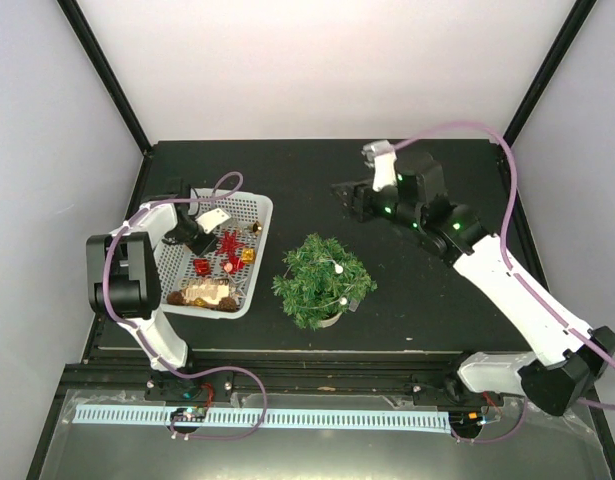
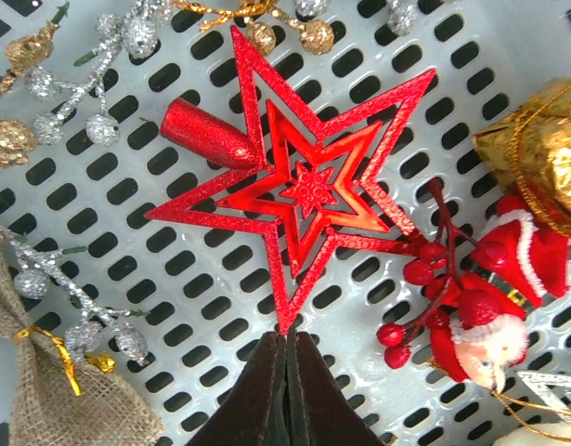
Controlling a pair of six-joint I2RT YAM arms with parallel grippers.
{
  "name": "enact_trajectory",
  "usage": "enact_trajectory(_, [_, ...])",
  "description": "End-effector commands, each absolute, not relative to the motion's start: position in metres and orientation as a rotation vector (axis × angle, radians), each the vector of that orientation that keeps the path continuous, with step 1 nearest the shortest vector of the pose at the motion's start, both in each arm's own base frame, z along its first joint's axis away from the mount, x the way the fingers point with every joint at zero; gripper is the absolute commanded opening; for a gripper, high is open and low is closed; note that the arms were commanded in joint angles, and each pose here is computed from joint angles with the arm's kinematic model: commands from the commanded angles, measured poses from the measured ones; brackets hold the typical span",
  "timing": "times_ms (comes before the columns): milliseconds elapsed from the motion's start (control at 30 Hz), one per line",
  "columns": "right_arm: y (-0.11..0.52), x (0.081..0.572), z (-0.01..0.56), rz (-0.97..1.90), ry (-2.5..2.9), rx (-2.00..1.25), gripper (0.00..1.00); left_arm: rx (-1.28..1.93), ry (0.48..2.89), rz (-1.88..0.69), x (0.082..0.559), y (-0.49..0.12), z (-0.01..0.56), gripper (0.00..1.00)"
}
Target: Decorate the small christmas tree
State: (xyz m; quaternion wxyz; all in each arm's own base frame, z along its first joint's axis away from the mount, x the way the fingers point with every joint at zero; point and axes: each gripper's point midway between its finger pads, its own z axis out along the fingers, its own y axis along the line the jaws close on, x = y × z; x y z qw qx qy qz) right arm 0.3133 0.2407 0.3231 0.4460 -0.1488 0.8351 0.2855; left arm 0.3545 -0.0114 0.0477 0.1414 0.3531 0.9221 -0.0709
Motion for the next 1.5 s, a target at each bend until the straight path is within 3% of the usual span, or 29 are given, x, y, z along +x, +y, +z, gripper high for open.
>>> enact_trajectory(0, [0.284, 0.304, 0.373, 0.65, 1.989, -0.54, 0.68, 0.922, 2.643, -0.35, 0.354, -0.02, 0.058, 0.02])
enact_trajectory(233, [0.358, 0.297, 0.376, 0.694, 2.052, -0.693, 0.68, 0.773, 2.63, -0.419, 0.363, -0.02, 0.07, 0.04])
enact_trajectory(333, [0.357, 0.305, 0.375, 0.667, 2.062, -0.646, 0.68, 0.681, 2.661, -0.403, 0.376, -0.018, 0.071, 0.14])
enact_trajectory(600, [0.34, 0.314, 0.362, 0.584, 2.098, -0.562, 0.69, 0.548, 2.746, -0.326, 0.395, -0.028, 0.071, 0.25])
enact_trajectory(1067, [0.302, 0.317, 0.342, 0.59, 2.1, -0.479, 0.7, 0.294, 2.959, -0.036, 0.407, -0.007, 0.046, 0.2])
enact_trajectory(1467, [0.294, 0.312, 0.327, 0.602, 2.107, -0.482, 0.7, 0.163, 2.968, -0.175, 0.411, -0.027, 0.051, 0.27])
